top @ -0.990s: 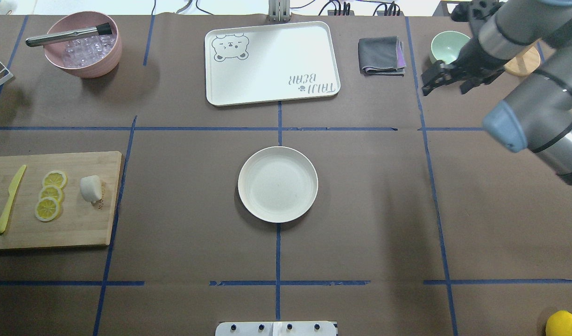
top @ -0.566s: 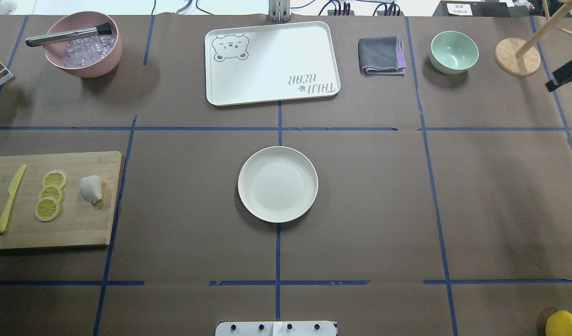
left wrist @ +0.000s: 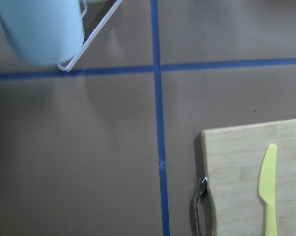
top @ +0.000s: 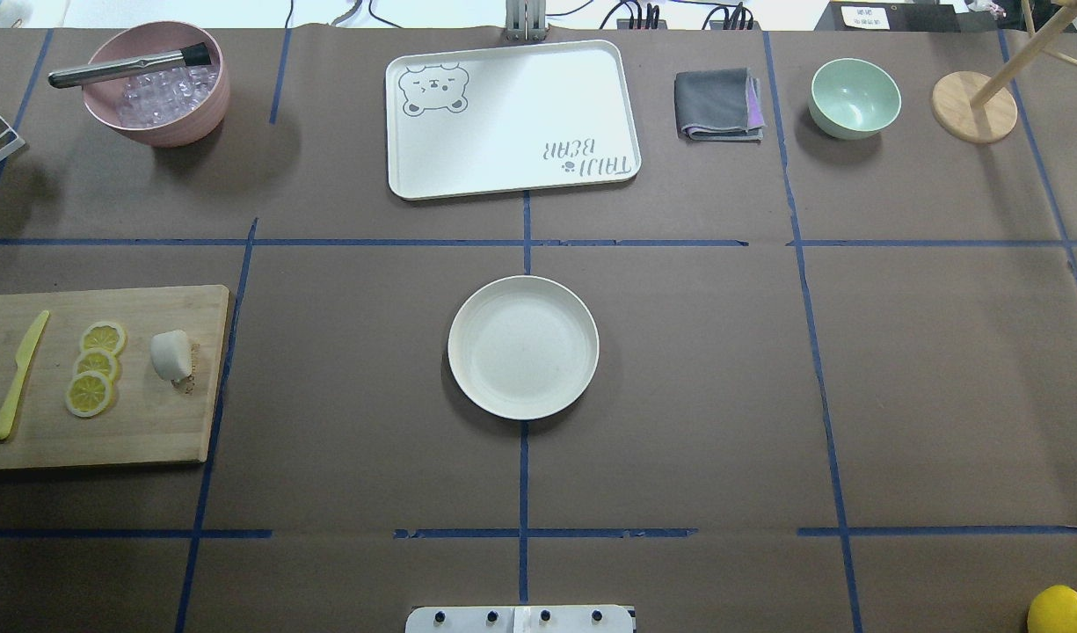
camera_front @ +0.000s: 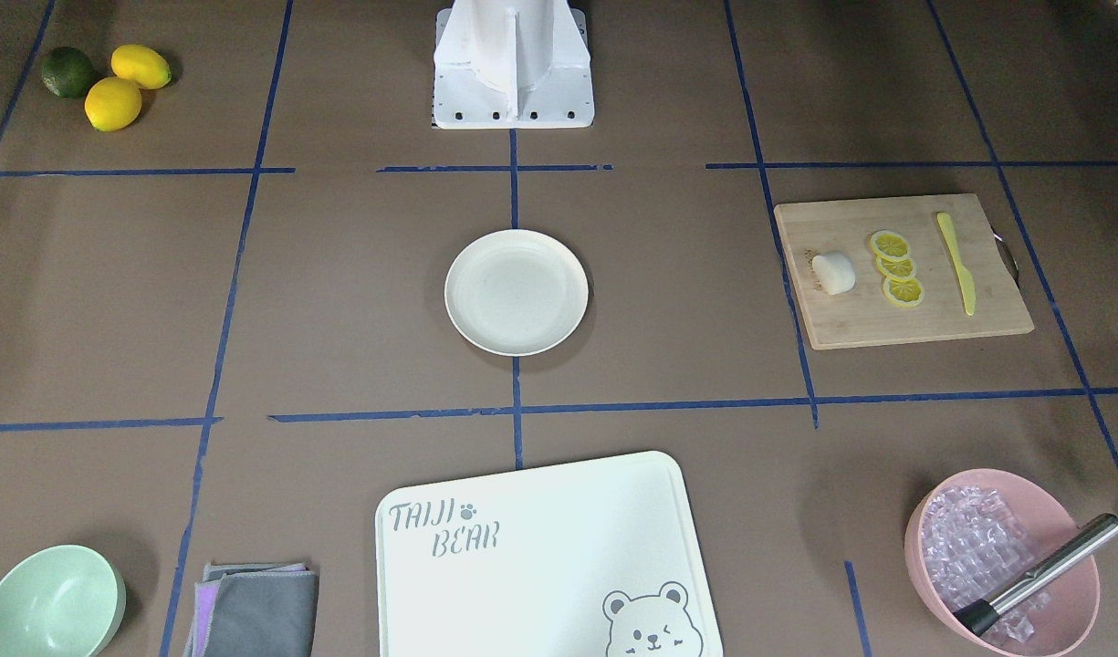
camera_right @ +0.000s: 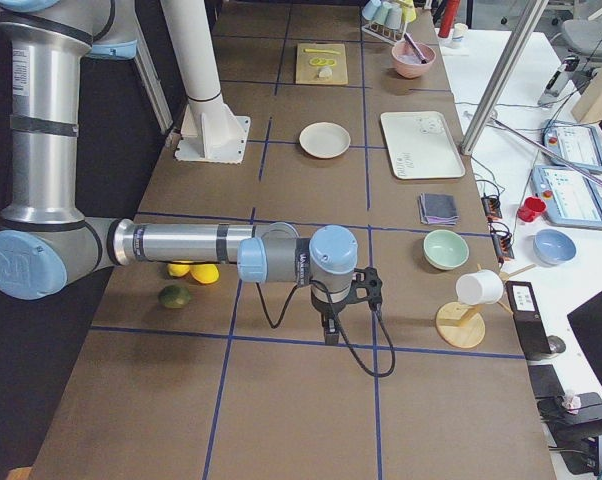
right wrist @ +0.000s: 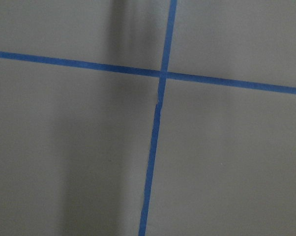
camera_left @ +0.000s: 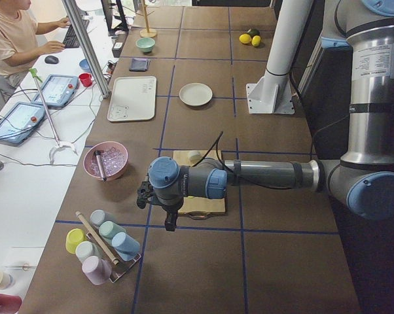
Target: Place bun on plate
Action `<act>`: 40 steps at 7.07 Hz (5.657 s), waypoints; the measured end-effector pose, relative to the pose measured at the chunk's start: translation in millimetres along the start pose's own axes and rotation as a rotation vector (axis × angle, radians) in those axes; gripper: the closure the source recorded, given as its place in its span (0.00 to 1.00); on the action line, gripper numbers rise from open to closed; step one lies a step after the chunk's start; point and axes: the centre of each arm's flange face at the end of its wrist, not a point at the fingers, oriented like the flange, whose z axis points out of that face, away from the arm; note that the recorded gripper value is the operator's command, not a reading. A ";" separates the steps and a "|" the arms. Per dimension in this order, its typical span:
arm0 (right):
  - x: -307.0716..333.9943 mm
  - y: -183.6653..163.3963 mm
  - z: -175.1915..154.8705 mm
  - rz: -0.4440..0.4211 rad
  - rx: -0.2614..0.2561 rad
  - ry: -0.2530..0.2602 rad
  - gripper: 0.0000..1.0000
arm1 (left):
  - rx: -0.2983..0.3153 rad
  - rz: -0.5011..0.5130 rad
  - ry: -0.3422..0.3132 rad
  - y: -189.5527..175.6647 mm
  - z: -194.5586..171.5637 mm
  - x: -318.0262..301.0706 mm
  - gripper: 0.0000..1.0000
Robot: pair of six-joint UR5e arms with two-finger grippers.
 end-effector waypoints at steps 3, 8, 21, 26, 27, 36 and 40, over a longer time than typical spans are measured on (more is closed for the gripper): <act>1.6 7.0 -4.3 0.007 0.008 0.004 0.01 | 0.061 0.077 0.018 -26.2 -15.9 48.6 0.00; 4.6 12.7 -0.9 0.017 0.000 0.002 0.01 | -0.022 -0.156 0.017 1.8 57.6 278.3 0.00; 5.5 15.2 0.4 0.020 -0.003 0.001 0.01 | 0.026 -0.228 -0.025 -20.1 140.7 452.5 0.75; 6.4 16.2 1.5 0.026 -0.006 0.000 0.01 | 0.014 -0.310 0.002 -35.3 149.1 734.7 0.74; 6.3 16.1 1.4 0.026 -0.006 0.000 0.01 | 0.017 -0.318 0.000 -32.6 160.4 771.4 0.69; 6.2 17.1 1.8 0.027 -0.006 -0.004 0.01 | -0.010 -0.110 0.012 -47.2 129.1 697.7 0.00; 7.6 20.1 3.1 0.024 -0.010 0.000 0.01 | -0.071 0.194 0.044 -53.4 37.8 349.4 0.00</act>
